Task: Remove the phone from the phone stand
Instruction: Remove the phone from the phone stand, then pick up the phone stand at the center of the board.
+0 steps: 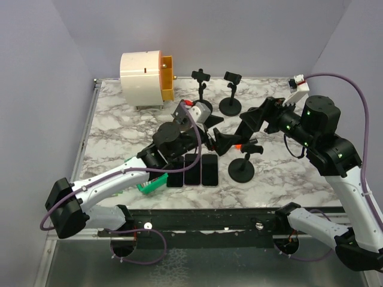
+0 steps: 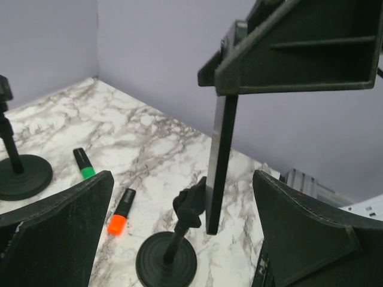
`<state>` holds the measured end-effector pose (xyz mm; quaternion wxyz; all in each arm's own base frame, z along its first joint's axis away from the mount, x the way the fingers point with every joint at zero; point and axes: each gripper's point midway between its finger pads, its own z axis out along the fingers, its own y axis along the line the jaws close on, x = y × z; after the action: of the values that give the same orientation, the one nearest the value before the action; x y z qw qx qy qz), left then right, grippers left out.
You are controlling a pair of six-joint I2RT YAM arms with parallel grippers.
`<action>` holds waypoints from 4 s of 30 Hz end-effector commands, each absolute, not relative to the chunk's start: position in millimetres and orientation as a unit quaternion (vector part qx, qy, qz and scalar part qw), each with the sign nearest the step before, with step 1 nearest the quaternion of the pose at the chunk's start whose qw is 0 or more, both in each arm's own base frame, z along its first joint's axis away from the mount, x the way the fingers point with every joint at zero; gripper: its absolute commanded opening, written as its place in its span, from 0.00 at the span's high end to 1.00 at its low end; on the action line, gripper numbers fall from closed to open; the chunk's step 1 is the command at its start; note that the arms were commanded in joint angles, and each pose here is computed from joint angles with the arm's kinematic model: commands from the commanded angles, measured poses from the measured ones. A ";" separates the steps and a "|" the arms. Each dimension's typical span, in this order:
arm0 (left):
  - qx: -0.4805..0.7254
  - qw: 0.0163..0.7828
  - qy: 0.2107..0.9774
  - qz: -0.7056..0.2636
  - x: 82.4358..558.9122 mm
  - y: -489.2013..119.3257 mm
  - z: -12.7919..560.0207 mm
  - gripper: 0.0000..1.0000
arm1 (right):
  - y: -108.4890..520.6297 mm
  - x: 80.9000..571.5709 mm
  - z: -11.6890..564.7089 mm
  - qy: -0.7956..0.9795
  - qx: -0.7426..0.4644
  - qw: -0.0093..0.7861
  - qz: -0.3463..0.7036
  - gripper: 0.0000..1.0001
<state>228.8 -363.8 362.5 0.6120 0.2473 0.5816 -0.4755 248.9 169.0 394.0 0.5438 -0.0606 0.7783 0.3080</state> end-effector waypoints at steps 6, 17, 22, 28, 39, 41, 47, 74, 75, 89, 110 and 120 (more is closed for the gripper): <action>0.305 0.573 0.620 -0.441 222.7 -398.9 343.6 0.08 | 165.0 248.4 409.5 0.767 -0.048 0.560 0.309 1.00; 0.319 0.549 0.622 -0.458 216.9 -410.2 336.6 0.35 | 165.5 248.2 406.5 0.768 -0.054 0.559 0.308 1.00; 0.316 0.548 0.621 -0.462 216.5 -410.9 337.4 0.58 | 165.0 248.0 405.8 0.769 -0.054 0.558 0.306 1.00; 0.316 0.547 0.618 -0.467 214.7 -411.2 338.2 0.64 | 165.0 247.9 404.5 0.770 -0.055 0.558 0.305 1.00; 0.320 0.540 0.608 -0.486 207.9 -413.9 339.4 0.86 | 167.7 241.9 400.0 0.770 -0.069 0.552 0.313 0.99; 0.321 0.539 0.608 -0.487 207.2 -414.1 339.1 0.99 | 168.2 240.4 399.3 0.771 -0.071 0.549 0.314 0.91; 0.318 0.540 0.607 -0.489 206.4 -412.4 337.5 1.00 | 169.7 235.8 398.6 0.771 -0.081 0.545 0.319 0.40; 0.243 0.601 0.619 -0.443 223.8 -371.9 342.3 1.00 | 149.8 202.8 397.9 0.763 -0.117 0.562 0.298 0.00; 0.232 0.607 0.622 -0.437 226.1 -367.2 342.7 1.00 | 147.8 199.9 395.2 0.763 -0.120 0.562 0.295 0.00; 0.201 0.631 0.623 -0.416 199.1 -296.3 314.7 1.00 | 81.0 194.2 275.7 0.827 0.014 0.538 0.163 0.37; 0.190 0.635 0.622 -0.418 184.2 -268.8 298.5 1.00 | 97.6 225.1 228.0 0.853 0.022 0.499 0.149 0.56; 0.190 0.633 0.623 -0.418 184.1 -268.7 296.1 1.00 | 98.4 223.8 225.5 0.859 0.015 0.490 0.146 0.69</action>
<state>183.0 -273.4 280.6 0.6148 0.2074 0.6417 -0.4089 221.1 99.2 224.7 0.4855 0.0149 0.8609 0.1513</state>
